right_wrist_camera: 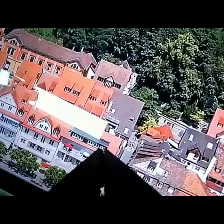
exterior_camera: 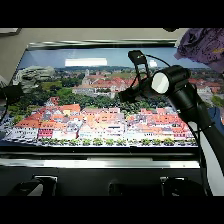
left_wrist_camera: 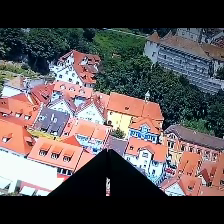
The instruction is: Fold the clothes and pants, and hang the long-sleeved shirts on hangers.
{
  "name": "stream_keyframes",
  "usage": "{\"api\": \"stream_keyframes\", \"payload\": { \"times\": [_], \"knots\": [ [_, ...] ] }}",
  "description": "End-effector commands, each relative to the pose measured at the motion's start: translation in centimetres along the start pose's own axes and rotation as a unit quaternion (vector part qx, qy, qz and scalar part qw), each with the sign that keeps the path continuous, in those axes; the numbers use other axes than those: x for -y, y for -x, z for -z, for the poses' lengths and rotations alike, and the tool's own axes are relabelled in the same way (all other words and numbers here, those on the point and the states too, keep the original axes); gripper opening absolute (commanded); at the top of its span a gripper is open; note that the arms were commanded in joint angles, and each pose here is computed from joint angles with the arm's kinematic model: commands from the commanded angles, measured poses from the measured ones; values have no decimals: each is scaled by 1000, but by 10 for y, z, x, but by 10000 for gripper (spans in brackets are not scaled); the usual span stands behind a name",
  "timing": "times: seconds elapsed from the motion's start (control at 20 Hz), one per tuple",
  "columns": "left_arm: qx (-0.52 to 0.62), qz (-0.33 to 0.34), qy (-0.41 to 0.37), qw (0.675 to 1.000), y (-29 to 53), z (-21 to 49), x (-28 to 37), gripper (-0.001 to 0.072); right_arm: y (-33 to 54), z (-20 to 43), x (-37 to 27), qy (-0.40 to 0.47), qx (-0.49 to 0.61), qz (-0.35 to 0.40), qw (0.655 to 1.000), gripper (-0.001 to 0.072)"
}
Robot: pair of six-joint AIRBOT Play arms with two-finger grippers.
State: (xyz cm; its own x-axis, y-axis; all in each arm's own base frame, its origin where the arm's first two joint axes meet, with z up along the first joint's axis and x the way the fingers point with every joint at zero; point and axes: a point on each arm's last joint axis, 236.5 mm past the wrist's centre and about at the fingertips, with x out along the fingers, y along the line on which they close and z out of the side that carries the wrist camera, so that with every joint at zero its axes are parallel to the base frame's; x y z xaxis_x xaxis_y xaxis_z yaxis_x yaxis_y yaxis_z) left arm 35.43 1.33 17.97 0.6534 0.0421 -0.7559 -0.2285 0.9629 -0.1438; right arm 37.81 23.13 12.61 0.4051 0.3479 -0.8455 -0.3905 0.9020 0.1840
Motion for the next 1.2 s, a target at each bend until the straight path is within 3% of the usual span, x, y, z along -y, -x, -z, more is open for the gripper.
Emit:
{"api": "stream_keyframes", "payload": {
  "times": [0.0,1.15],
  "knots": [
    [0,0,0,1000,0,0,0,25,0,0,0,0,0,0,1000,34],
    [6,2,0,1000,0,-2,1,26,0,0,0,0,0,0,1000,34]
  ]
}}
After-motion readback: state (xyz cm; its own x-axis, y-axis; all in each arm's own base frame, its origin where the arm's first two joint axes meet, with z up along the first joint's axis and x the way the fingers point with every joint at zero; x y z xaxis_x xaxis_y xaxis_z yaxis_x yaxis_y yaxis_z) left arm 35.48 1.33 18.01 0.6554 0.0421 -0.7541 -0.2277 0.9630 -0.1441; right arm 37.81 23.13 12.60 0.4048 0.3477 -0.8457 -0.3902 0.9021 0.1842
